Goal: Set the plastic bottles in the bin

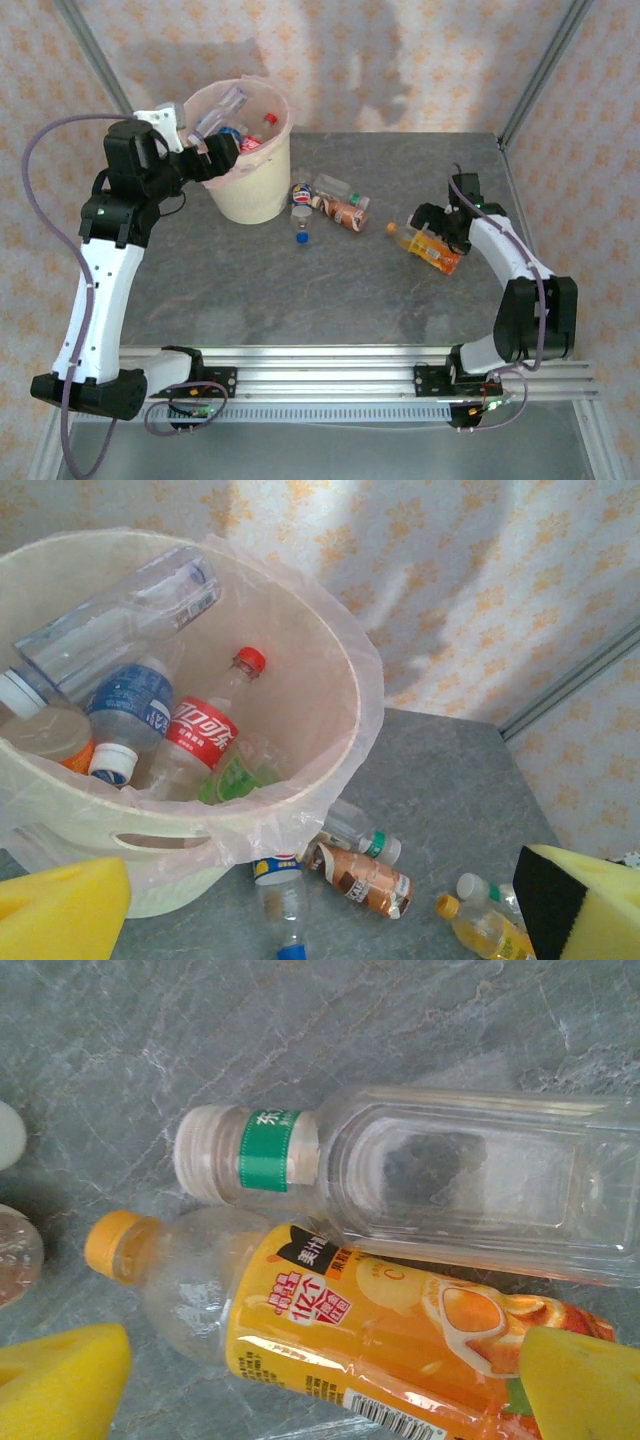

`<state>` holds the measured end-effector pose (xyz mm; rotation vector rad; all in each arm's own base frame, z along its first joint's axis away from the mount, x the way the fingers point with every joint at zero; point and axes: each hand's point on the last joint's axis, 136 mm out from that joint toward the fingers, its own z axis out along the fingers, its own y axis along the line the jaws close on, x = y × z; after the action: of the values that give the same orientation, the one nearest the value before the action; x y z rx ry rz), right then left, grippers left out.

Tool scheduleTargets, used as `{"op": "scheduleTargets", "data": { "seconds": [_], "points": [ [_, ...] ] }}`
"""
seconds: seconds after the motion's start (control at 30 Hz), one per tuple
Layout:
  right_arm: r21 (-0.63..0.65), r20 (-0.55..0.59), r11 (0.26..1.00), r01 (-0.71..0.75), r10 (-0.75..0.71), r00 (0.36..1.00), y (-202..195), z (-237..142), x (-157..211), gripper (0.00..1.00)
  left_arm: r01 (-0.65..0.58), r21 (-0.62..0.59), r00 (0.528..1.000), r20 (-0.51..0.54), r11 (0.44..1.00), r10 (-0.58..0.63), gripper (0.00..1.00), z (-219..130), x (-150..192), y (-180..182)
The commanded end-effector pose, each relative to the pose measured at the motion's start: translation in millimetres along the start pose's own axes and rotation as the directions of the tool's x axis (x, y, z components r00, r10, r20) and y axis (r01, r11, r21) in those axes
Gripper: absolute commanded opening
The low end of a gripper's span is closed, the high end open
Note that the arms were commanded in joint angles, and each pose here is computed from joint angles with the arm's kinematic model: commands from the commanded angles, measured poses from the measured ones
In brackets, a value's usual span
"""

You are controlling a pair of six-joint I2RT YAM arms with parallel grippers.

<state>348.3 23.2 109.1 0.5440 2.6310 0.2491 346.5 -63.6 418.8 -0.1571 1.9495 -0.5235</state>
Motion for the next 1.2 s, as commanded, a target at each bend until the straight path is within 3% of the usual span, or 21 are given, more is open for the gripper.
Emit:
{"op": "scheduleTargets", "data": {
  "seconds": [0.0, 0.53, 0.77, 1.17],
  "points": [
    [0.000, -0.013, 1.000, 0.015, -0.015, 1.000, -3, 9, 6, 1.00, 0.009, 0.005, 1.000, 0.028, 1.000, -0.009, 1.00, 1, -4, -3],
    [-0.086, -0.114, 0.996, -0.001, -0.008, 0.993, 6, 18, 37, 0.95, 0.010, 0.002, 1.000, 0.026, 1.000, -0.010, 1.00, 7, -3, -2],
    [-0.109, -0.157, 0.994, 0.029, -0.046, 0.986, 15, 7, 58, 0.94, 0.023, 0.009, 1.000, 0.020, 1.000, -0.023, 1.00, 14, -2, -2],
    [-0.092, -0.236, 0.989, 0.116, -0.135, 0.962, 32, 20, 92, 0.91, 0.025, 0.020, 0.999, 0.022, 0.999, -0.026, 1.00, 16, -4, -7]
  ]
}}
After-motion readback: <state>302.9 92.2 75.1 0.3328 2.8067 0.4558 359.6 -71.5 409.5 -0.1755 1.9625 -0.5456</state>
